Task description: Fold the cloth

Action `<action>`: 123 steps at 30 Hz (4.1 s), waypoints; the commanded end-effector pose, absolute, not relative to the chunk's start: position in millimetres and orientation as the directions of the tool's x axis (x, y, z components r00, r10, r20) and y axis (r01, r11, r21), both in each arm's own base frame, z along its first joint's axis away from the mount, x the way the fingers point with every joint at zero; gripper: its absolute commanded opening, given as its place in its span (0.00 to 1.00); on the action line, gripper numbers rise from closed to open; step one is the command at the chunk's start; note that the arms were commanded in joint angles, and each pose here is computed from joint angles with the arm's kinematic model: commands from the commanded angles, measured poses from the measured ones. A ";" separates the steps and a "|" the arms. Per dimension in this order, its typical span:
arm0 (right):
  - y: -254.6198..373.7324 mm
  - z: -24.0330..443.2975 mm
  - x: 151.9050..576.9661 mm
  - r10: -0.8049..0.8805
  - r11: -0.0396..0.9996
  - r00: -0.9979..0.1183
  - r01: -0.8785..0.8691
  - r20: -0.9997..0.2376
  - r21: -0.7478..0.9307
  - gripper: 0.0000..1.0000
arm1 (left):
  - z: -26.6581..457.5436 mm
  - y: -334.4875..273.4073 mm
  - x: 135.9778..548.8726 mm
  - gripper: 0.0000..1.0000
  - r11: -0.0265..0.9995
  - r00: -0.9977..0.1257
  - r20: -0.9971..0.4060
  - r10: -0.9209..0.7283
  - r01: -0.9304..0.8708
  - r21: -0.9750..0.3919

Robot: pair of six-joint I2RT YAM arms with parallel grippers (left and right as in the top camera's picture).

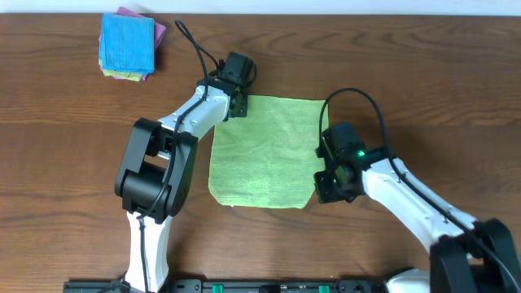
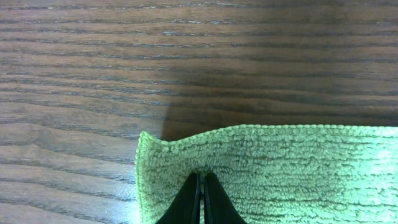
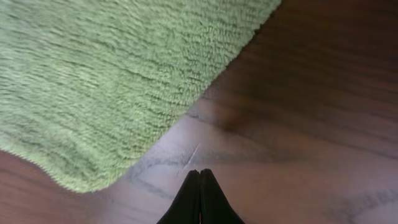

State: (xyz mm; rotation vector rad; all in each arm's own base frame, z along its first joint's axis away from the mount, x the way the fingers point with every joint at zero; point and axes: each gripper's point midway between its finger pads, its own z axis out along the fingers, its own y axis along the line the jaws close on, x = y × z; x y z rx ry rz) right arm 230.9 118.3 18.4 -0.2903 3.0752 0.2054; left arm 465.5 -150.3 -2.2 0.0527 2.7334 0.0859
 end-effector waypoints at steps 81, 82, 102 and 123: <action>212.3 13.2 262.8 -0.255 0.875 -0.948 -0.310 -0.190 0.373 0.26 | -41.0 -132.1 437.8 0.05 0.995 -0.962 -0.273 0.020 -0.008 0.101; 213.0 13.1 262.1 -0.258 0.874 -0.948 -0.312 -0.189 0.372 0.26 | -41.0 -132.2 437.8 0.05 0.995 -0.962 -0.273 0.020 -0.008 0.101; 220.7 12.6 267.1 -0.281 0.874 -0.930 -0.350 -0.237 0.338 0.30 | -41.0 -132.2 437.9 0.06 0.995 -0.962 -0.273 0.020 -0.008 0.101; 223.3 -0.7 264.9 -0.276 0.874 -0.939 -0.333 -0.203 0.354 0.12 | -40.9 -132.2 438.2 0.06 0.995 -0.961 -0.274 0.020 -0.008 0.101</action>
